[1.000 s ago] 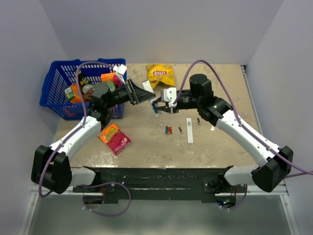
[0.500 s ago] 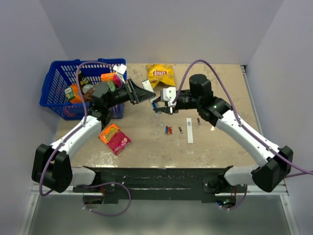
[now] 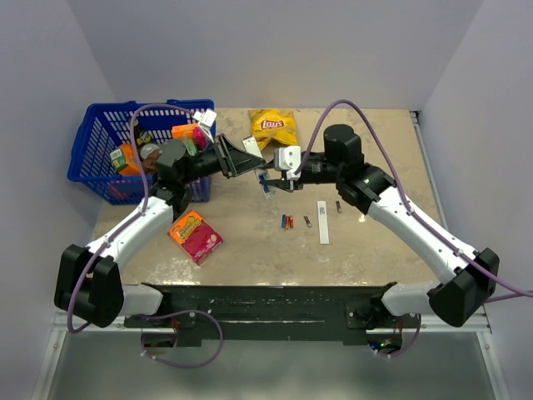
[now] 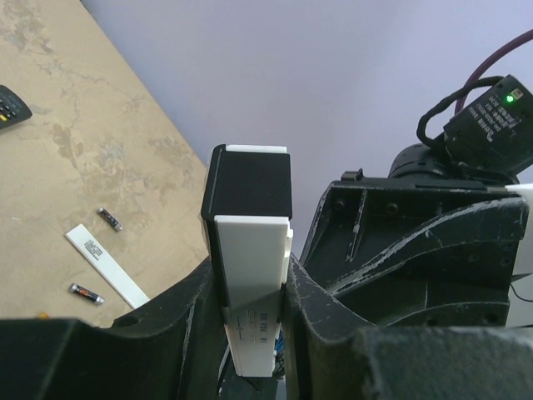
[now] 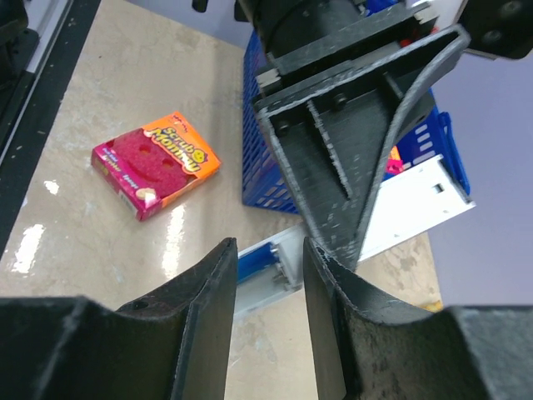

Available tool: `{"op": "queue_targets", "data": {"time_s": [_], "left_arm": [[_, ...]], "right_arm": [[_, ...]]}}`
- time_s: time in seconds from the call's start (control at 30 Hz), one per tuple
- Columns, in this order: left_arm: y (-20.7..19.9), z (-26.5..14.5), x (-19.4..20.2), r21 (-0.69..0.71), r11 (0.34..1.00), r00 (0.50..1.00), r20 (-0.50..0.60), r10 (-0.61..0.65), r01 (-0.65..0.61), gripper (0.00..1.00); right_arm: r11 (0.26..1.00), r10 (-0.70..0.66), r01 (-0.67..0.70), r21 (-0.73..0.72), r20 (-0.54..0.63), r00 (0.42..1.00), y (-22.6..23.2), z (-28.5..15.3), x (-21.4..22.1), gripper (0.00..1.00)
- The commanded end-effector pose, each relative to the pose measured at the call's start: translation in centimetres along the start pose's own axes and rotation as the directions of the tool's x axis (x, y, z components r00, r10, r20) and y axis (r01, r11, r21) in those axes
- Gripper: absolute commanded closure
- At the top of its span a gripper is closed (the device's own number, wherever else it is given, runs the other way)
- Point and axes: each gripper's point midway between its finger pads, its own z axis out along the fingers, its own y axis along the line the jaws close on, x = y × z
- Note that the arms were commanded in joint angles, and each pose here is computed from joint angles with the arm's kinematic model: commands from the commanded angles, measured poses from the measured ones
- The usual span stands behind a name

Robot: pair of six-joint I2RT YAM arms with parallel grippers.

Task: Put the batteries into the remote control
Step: Load the battery into the remote control.

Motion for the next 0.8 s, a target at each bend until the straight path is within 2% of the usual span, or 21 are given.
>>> {"op": "queue_targets", "data": {"time_s": [0.0,0.37,0.77], "left_arm": [[-1.9,0.2,-0.4,0.069,0.997,0.999,-0.009,0.043,-0.042,1.0],[-2.0,0.2,-0.4,0.07,0.997,0.999,-0.011,0.046,-0.045,1.0],[-2.1,0.1,-0.5,0.07,0.996,0.999,-0.006,0.048,-0.048,1.0]], "right_arm": [[0.993,-0.094,0.09,0.073,0.053,0.994,-2.8,-0.4,-2.9,0.6],[0.996,-0.086,0.085,0.008,0.052,0.995,-1.9,0.0,-2.4,0.63],[0.996,-0.074,0.076,-0.039,0.04,0.996,-1.2,0.3,-1.9,0.73]]}}
